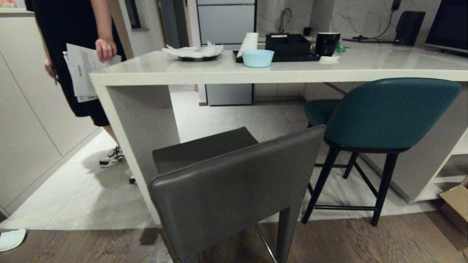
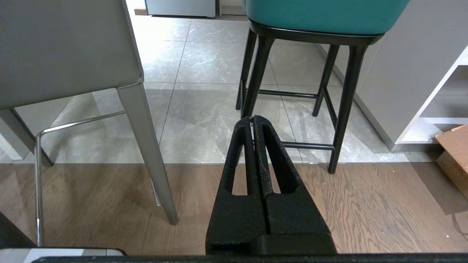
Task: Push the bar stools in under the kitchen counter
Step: Pull the blue chair out from under the dining table
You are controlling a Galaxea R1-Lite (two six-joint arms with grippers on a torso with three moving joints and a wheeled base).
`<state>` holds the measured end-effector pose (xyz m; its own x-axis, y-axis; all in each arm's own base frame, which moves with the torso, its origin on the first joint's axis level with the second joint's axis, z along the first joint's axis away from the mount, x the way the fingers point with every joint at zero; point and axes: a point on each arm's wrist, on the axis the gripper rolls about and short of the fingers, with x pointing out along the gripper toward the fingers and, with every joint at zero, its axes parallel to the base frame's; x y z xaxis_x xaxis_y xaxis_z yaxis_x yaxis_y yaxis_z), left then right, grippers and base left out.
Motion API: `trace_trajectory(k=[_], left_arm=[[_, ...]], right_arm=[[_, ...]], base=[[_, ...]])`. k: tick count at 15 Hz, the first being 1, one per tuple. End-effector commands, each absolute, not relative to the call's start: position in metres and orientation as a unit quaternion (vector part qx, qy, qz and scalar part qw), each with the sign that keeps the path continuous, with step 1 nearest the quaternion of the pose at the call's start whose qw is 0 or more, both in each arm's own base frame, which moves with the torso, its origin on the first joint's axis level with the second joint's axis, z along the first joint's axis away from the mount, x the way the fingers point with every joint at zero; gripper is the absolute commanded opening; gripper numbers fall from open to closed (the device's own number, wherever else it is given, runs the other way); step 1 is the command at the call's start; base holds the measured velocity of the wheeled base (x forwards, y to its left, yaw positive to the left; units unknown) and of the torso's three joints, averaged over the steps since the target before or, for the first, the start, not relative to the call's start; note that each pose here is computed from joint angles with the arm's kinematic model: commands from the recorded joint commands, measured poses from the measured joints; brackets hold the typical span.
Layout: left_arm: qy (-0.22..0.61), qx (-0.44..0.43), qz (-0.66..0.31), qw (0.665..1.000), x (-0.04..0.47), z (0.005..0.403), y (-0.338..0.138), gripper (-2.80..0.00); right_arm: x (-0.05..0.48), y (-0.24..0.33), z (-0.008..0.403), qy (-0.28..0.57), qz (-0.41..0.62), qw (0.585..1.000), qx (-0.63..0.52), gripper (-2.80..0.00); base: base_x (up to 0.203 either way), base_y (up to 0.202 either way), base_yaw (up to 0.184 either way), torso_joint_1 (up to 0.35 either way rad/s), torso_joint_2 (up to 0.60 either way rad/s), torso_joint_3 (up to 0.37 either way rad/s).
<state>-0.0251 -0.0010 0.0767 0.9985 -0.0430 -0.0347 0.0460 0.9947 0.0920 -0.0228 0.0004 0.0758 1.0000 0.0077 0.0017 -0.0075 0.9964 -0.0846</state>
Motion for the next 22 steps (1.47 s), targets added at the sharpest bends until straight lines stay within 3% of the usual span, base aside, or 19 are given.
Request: trace_trajectory(k=[1,22], left_arm=[[-0.021,0.046,-0.020,0.999,-0.0219,0.0764,-0.0010,-2.80],[-0.015,0.040,-0.017,0.999,-0.0215,0.0748,-0.0008,-2.80]], right_arm=[[-0.0228,0.0005,0.0755,0.000,0.004,0.999,-0.041,-2.80],[-0.0228,0.0003,0.0755,0.000,0.001,1.000,-0.031,-2.80]], base=[[0.000,0.000,0.000,0.000,0.00,0.000],[0.000,-0.012,0.002,0.000,0.00,0.000]])
